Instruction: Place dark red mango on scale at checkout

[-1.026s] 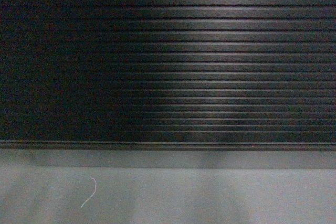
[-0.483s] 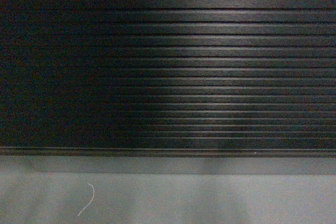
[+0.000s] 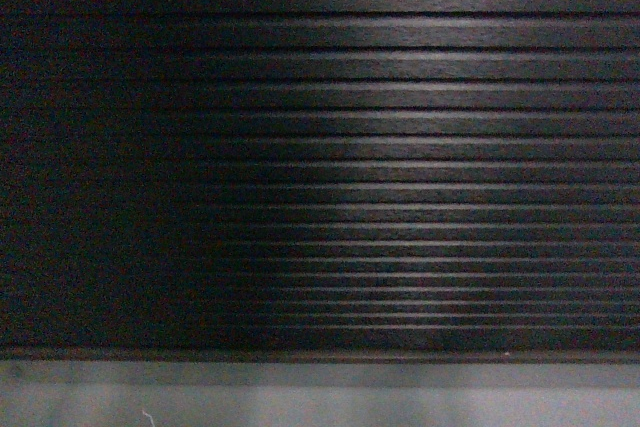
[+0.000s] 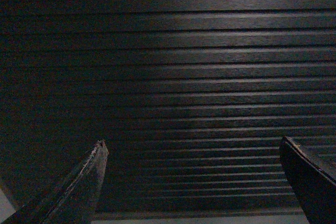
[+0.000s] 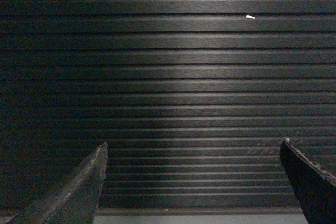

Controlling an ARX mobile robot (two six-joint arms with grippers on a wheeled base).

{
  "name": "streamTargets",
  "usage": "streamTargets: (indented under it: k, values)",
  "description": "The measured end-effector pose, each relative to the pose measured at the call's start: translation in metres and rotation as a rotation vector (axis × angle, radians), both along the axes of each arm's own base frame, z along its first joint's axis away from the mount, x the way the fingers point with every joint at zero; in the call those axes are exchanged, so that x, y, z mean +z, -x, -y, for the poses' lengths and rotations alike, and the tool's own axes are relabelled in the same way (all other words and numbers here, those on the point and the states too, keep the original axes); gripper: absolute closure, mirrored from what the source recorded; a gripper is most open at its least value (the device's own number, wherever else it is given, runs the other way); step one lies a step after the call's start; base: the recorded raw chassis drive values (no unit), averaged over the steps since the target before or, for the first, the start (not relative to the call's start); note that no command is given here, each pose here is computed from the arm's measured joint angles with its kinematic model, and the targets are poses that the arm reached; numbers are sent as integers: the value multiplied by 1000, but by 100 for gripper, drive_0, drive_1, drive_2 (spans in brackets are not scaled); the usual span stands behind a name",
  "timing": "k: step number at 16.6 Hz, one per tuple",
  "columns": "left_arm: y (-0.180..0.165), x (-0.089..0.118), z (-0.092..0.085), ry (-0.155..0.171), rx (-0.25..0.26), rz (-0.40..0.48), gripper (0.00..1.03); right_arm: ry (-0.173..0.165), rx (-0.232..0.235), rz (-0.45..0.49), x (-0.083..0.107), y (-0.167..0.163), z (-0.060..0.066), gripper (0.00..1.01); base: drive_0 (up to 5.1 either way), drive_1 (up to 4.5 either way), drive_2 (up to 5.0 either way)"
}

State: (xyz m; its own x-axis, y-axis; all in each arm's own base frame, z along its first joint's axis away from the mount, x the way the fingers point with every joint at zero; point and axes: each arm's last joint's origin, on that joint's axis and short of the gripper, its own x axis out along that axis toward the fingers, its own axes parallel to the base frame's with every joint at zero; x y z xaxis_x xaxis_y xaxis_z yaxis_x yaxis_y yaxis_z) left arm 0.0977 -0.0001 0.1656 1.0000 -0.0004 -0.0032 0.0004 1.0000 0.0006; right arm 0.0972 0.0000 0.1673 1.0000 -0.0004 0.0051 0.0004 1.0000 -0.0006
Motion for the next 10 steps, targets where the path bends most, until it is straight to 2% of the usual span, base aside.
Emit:
streamTargets:
  k: [10]
  values:
    - [0, 0, 0, 0, 0, -1, 5, 0, 0, -1, 0, 0, 0, 3, 0, 0, 0]
